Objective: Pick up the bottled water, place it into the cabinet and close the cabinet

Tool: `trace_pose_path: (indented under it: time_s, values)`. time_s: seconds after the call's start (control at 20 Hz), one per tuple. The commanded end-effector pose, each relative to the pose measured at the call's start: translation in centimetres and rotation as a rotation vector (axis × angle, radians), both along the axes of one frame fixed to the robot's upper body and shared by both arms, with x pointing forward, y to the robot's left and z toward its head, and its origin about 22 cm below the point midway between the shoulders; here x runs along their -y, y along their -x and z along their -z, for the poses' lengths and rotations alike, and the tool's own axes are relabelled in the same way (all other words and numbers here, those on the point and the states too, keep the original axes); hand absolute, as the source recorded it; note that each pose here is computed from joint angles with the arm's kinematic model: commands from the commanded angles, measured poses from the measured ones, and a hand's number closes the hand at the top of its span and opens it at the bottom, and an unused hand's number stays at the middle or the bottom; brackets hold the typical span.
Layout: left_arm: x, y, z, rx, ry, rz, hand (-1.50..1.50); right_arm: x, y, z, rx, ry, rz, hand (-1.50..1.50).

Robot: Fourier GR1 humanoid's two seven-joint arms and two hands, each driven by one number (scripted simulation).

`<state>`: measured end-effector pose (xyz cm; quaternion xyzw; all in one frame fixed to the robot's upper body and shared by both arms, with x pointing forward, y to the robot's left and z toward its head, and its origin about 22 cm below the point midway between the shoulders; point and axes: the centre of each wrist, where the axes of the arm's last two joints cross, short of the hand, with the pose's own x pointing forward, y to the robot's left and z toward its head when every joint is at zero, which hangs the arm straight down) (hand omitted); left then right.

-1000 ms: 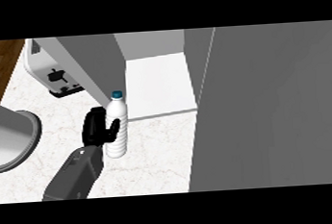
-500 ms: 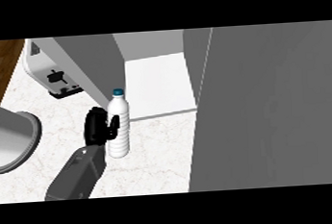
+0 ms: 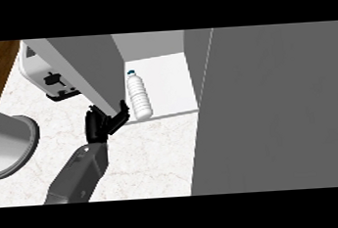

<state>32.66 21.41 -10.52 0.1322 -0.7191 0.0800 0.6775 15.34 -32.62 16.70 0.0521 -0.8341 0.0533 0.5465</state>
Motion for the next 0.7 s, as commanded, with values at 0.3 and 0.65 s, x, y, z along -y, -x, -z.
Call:
trace_pose_path:
  time_s: [0.3, 0.65]
  values:
    - [7.6, -5.4, -6.4, 0.089, 0.185, 0.082, 1.5, 1.2, -0.4, -0.4, 0.027, 0.009, -0.005, -1.5]
    - [6.7, -6.1, -7.2, 0.1, 0.137, 0.043, 1.5, 1.1, -0.4, -0.5, 0.025, -0.004, -0.045, -1.5]
